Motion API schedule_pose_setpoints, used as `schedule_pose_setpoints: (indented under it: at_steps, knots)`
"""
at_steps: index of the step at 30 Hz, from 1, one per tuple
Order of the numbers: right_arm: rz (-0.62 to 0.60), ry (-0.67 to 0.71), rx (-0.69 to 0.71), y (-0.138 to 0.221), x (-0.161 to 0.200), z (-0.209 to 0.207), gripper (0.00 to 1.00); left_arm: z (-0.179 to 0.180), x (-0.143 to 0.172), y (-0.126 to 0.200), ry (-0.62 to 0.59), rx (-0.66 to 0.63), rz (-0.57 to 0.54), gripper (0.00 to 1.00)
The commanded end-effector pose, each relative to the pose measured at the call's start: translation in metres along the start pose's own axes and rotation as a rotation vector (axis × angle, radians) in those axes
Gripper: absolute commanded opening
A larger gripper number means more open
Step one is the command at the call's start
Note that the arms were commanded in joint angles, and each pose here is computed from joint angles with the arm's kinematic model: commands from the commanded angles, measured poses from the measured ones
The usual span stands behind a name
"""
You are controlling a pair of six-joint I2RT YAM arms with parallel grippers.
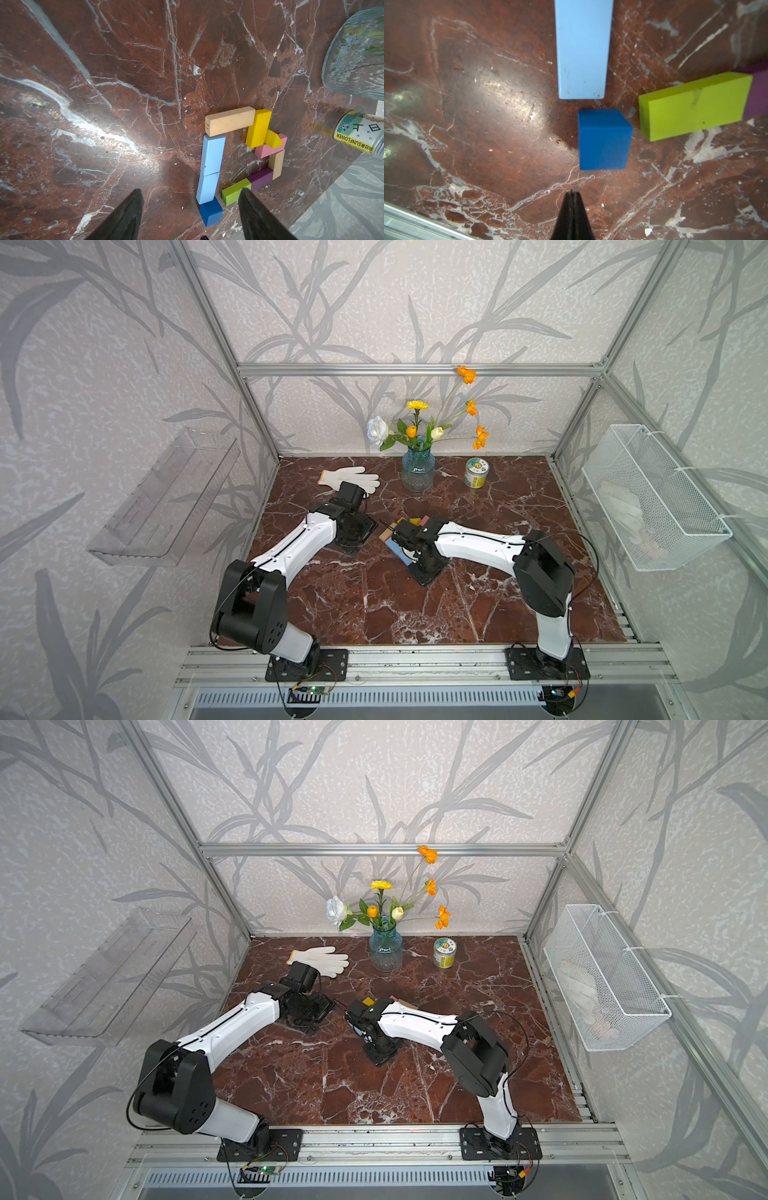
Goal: Assemble a heart with building blocks
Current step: Assemble the building block at the center of the board.
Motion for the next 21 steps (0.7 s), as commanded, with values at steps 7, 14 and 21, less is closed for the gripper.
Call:
schedule_pose_setpoints:
  at_steps: [7,14,21]
  knots:
    - [0.005,-0.029,0.053,-0.011,-0.010,-0.008,0.00,0.004,-0.002,0.004,0.008,-0.011,-0.005,0.74]
    - [-0.006,-0.044,0.078,-0.009,-0.013,-0.017,0.00,0.004,-0.002,0.005,0.009,-0.010,-0.006,0.74]
    - [-0.014,-0.055,0.089,-0.010,-0.017,-0.019,0.00,0.005,-0.002,0.006,0.010,-0.008,-0.008,0.74]
Point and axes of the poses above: each gripper's point midway between its finger pads, its own y axis back along the fingers, its own z axis along the line the jaws close on, x = y × z, the point moved 9 cm from there along y, back along the fingers, and after that the axes turned 5 degrees about -y, right-handed, at the moved point
